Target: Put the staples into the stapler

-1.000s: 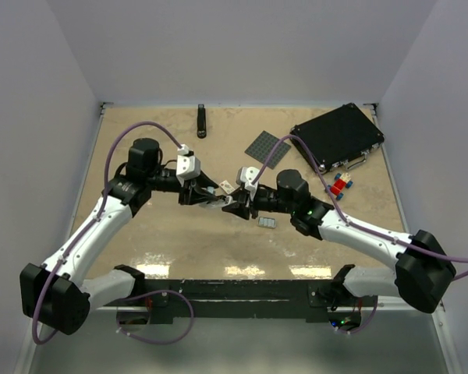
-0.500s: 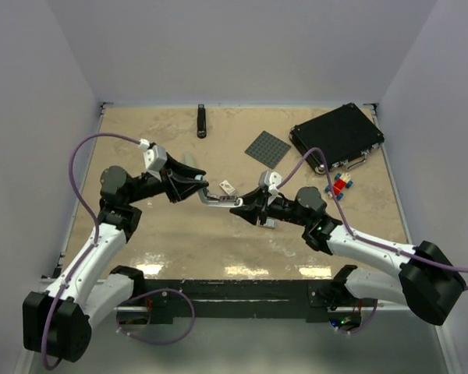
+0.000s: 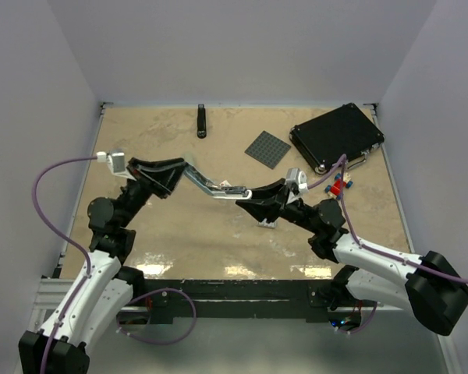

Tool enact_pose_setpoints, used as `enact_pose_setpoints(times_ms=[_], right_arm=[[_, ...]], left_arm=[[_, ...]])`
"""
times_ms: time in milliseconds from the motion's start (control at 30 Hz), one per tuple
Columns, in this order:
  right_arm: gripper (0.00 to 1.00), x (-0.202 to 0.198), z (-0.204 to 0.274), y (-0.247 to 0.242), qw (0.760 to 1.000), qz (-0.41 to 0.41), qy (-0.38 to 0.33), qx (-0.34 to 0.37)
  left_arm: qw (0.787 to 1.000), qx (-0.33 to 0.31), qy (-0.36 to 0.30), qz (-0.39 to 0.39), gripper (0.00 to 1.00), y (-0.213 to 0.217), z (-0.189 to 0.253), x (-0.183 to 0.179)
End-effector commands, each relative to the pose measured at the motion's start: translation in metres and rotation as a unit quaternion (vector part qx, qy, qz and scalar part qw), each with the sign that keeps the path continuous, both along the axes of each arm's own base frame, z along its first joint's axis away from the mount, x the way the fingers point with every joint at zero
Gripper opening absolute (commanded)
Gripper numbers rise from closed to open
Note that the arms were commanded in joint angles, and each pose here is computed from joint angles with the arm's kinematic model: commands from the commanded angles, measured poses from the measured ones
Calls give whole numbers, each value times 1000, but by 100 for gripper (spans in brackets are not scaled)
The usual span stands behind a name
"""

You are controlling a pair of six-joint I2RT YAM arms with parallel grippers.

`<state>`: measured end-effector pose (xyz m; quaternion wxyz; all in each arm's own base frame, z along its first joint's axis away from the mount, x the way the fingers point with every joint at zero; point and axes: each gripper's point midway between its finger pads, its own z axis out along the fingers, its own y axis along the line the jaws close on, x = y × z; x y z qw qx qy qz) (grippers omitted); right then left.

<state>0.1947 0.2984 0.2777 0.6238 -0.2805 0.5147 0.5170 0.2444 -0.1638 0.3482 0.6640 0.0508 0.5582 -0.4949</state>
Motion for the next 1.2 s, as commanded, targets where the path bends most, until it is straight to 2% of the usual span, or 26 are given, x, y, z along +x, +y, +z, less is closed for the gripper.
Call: enact_pose_setpoints(times_ms=[0,167,267,300,367,400,467,500,533,633,700,800,833,967,1000,1100,1133,1167], right_arm=[[0,13,-20,-6,999,-23,37,0],[0,14,-14,-2,999,-19,28,3],[0,21,-20,3,999,-24,22,-36],[0,24,-22,3,998,-29,11,-50],[0,27,-26,4,997,-34,11,-70],[0,28,-33,4,995,-37,9,-88],[0,32,-30,4,994,-43,-1,-96],[0,32,-33,4,994,-44,1,-102],[0,34,-32,5,993,-46,-1,-105],[0,36,-35,8,992,-41,-5,-116],[0,33,-35,10,993,-31,-9,-117],[0,31,-37,13,992,-17,-15,-126],[0,30,-37,15,991,-12,-19,-129],[0,26,-40,19,989,10,-29,-143],[0,25,-41,20,989,13,-32,-147],[0,22,-41,21,987,25,-37,-153],[0,21,-39,22,987,27,-40,-152],[0,19,-40,22,987,33,-40,-153]], left_arm=[[976,-139,-8,166,0,67,49,25],[978,-125,22,163,0,64,35,28],[986,-67,22,153,0,54,30,33],[987,-35,10,156,9,51,36,37],[989,9,38,142,23,43,22,43],[989,31,36,138,37,40,25,47],[988,65,67,125,51,33,8,50],[987,77,71,119,61,30,8,51],[987,96,78,102,64,21,0,49],[983,176,43,35,76,-9,-7,33],[974,225,9,5,82,-23,-14,26],[962,271,0,-43,87,-37,-34,13],[954,289,-1,-81,88,-44,-45,2],[911,383,-88,-127,85,-46,-67,-9],[902,396,-113,-129,82,-46,-65,-10],[867,437,-176,-161,81,-48,-70,-18],[856,452,-172,-182,82,-47,-81,-23],[841,463,-197,-197,82,-49,-82,-27]])
